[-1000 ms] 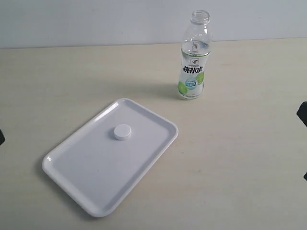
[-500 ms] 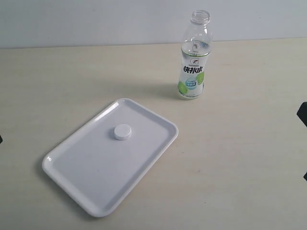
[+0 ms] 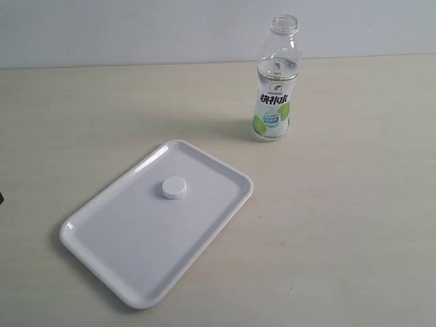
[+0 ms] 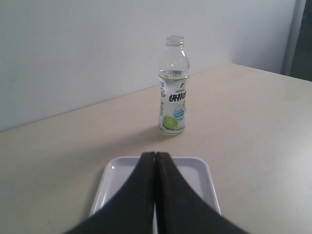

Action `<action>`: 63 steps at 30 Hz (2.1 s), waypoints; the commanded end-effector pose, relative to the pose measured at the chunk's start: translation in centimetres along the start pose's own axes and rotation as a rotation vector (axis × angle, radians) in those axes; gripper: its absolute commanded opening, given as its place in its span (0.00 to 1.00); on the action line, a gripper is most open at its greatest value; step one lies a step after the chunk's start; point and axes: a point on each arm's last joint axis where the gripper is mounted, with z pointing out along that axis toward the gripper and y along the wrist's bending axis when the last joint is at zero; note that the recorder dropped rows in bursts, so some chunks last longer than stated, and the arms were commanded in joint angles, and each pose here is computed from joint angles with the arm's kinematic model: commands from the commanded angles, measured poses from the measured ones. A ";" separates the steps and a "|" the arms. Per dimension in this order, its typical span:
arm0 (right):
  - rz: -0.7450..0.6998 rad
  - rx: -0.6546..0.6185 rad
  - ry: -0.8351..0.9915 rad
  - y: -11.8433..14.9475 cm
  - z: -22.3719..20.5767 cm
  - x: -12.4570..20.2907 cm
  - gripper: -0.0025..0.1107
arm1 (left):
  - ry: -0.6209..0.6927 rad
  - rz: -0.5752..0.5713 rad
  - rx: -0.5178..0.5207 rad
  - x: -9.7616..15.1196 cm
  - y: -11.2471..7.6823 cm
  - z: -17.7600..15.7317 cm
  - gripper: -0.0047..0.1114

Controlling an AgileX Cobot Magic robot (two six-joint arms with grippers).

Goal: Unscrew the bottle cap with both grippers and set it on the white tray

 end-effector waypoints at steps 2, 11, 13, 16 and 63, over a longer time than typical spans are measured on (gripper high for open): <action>0.015 0.183 -0.004 -1.3 -1.1 0.4 0.02 | -0.005 -0.012 0.006 0.1 -0.1 -0.1 0.04; -0.005 0.193 0.012 -1.4 -1.0 0.5 0.02 | -0.006 -0.012 0.011 0.1 -0.1 -0.1 0.04; -0.002 0.192 0.011 -1.4 -1.0 0.5 0.02 | -0.006 -0.012 0.011 0.1 -0.1 -0.1 0.04; 0.040 0.187 0.012 -1.4 -1.0 0.6 0.02 | -0.006 -0.012 0.011 0.1 -0.1 -0.1 0.04; -0.094 0.148 0.068 -1.0 -1.0 1.0 0.02 | -0.214 0.063 -0.054 0.2 -0.5 -2.5 0.04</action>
